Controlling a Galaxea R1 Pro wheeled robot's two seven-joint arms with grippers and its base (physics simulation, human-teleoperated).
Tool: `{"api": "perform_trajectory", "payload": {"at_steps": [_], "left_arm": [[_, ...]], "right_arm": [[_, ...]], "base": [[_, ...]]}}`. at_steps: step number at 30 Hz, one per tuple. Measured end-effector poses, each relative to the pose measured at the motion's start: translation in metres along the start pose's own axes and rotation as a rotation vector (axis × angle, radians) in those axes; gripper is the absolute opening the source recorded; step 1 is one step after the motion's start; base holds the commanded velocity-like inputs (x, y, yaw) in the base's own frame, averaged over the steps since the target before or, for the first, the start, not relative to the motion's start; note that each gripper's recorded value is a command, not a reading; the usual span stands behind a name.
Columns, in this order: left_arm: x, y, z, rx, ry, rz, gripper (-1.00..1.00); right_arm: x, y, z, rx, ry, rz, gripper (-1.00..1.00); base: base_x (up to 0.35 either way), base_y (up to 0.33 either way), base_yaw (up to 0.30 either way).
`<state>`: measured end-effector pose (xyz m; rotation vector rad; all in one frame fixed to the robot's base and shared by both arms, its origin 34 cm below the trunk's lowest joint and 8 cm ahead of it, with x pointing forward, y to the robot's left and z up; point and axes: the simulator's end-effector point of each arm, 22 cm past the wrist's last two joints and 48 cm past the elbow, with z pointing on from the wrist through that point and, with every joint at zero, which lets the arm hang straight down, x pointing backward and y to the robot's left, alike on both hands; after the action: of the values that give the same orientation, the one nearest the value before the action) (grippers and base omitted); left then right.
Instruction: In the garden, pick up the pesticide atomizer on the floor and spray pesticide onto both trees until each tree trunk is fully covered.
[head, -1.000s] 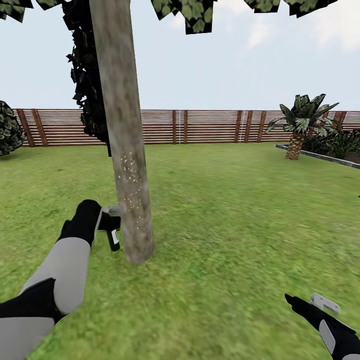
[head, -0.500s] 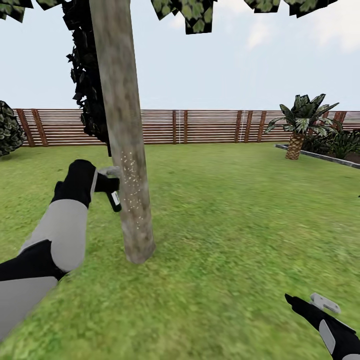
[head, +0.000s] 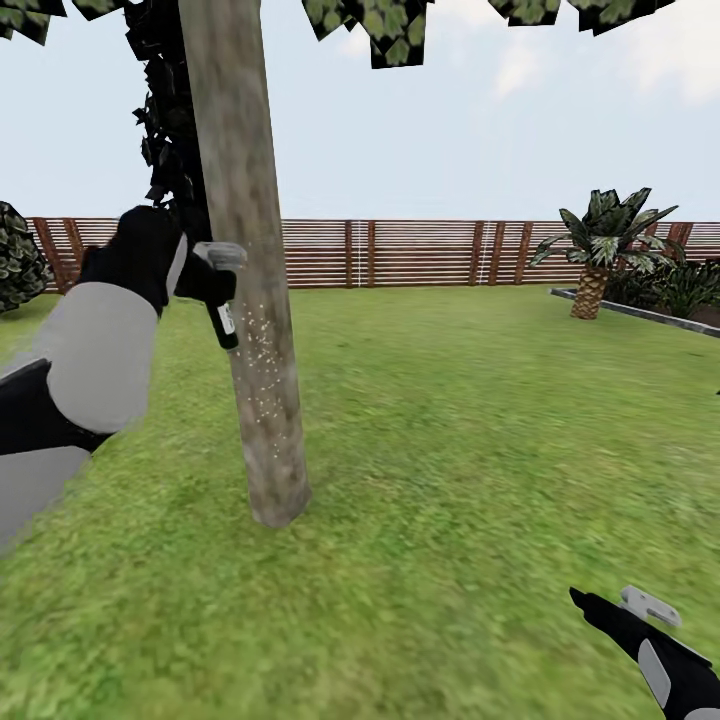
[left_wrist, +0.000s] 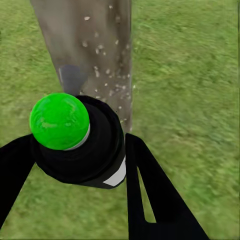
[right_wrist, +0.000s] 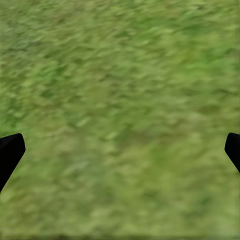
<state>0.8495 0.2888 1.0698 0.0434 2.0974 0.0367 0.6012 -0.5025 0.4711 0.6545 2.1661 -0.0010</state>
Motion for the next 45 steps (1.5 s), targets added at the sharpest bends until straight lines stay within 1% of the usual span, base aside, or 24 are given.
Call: {"api": "perform_trajectory", "payload": {"at_steps": [2,4,6,9,11,13,17,19,22,23,24,26,27,28,29,30,32,34,36,37,39,42,45], "left_arm": [[-0.013,-0.003,-0.009,0.004,-0.009,0.011,-1.0],[-0.032,-0.009,-0.023,0.015,-0.024,0.024,-1.0],[-0.042,-0.012,-0.03,0.021,-0.029,0.032,-1.0],[-0.048,-0.014,-0.036,0.024,-0.033,0.037,-1.0],[-0.047,-0.016,-0.035,0.028,-0.026,0.041,-1.0],[-0.04,-0.02,-0.03,0.035,-0.007,0.047,-1.0],[-0.013,-0.033,-0.014,0.063,0.069,0.069,-1.0],[-0.005,-0.036,-0.01,0.068,0.091,0.078,-1.0],[-0.002,-0.036,-0.008,0.068,0.101,0.08,-1.0],[-0.001,-0.032,-0.008,0.064,0.102,0.077,-1.0],[0.0,-0.023,-0.008,0.055,0.104,0.068,-1.0],[0.001,-0.006,-0.008,0.022,0.109,0.071,-1.0],[0.002,-0.002,-0.008,0.01,0.111,0.077,-1.0],[0.002,0.005,-0.008,-0.01,0.114,0.086,-1.0],[0.003,0.016,-0.009,-0.052,0.121,0.112,-1.0],[0.004,0.024,-0.009,-0.081,0.127,0.129,-1.0],[0.005,0.035,-0.011,-0.113,0.132,0.141,-1.0],[0.005,0.053,-0.013,-0.143,0.134,0.136,-1.0],[0.004,0.06,-0.015,-0.149,0.129,0.125,-1.0],[0.002,0.063,-0.017,-0.155,0.122,0.121,-1.0],[-0.012,0.073,-0.026,-0.176,0.084,0.107,-1.0],[-0.022,0.079,-0.033,-0.187,0.053,0.093,-1.0],[-0.024,0.079,-0.035,-0.185,0.047,0.088,-1.0]], "right_arm": [[0.0,0.0,0.0,0.0,0.0,0.0,1.0],[0.0,0.0,0.0,0.0,0.0,0.0,1.0],[0.0,0.0,0.0,0.0,0.0,0.0,1.0],[0.0,0.0,0.0,0.001,0.0,0.0,1.0],[0.0,0.0,0.0,0.001,0.0,0.0,1.0],[0.0,0.0,0.0,0.001,0.001,0.0,1.0],[0.0,0.0,0.0,0.0,0.001,0.0,1.0],[0.0,0.0,0.0,0.0,0.001,0.0,1.0],[0.0,0.0,0.0,0.0,0.0,0.0,1.0],[0.0,0.0,0.0,0.0,0.0,0.0,1.0],[0.0,0.0,0.0,0.001,0.0,-0.001,1.0],[0.0,0.0,0.0,0.001,-0.001,-0.001,1.0],[0.0,0.0,0.0,0.001,0.0,-0.001,1.0],[0.0,0.0,0.0,0.001,0.0,-0.001,1.0],[0.0,0.0,0.0,0.001,0.0,-0.001,1.0],[0.0,0.0,0.0,0.001,0.0,-0.001,1.0],[0.0,0.0,0.0,0.002,0.0,-0.001,1.0],[0.0,0.0,0.0,0.002,0.001,-0.002,1.0],[0.0,0.0,0.0,0.002,0.0,-0.002,1.0],[0.0,-0.001,0.0,0.002,0.0,-0.001,1.0],[0.0,-0.001,0.0,0.003,0.0,-0.001,1.0],[0.0,-0.001,0.0,0.003,0.0,-0.001,1.0],[0.0,-0.001,0.0,0.003,0.0,-0.001,1.0]], "base": [[0.0,0.0,0.0],[0.0,0.0,0.0],[0.0,0.0,0.0],[0.0,0.0,0.0],[0.0,0.0,0.0],[0.0,0.0,0.0],[0.0,0.0,-0.018],[0.0,0.0,-0.121],[0.0,0.0,-0.205],[0.0,0.0,-0.079],[0.0,0.0,-0.051],[0.0,0.0,-0.023],[0.0,0.0,-0.013],[0.0,0.0,-0.007],[0.0,0.0,-0.003],[0.0,0.0,-0.002],[0.0,0.0,-0.001],[0.0,0.0,0.0],[0.0,0.0,0.0],[0.0,0.0,0.0],[0.0,0.0,0.0],[0.0,0.0,0.0],[0.0,0.0,0.0]]}}
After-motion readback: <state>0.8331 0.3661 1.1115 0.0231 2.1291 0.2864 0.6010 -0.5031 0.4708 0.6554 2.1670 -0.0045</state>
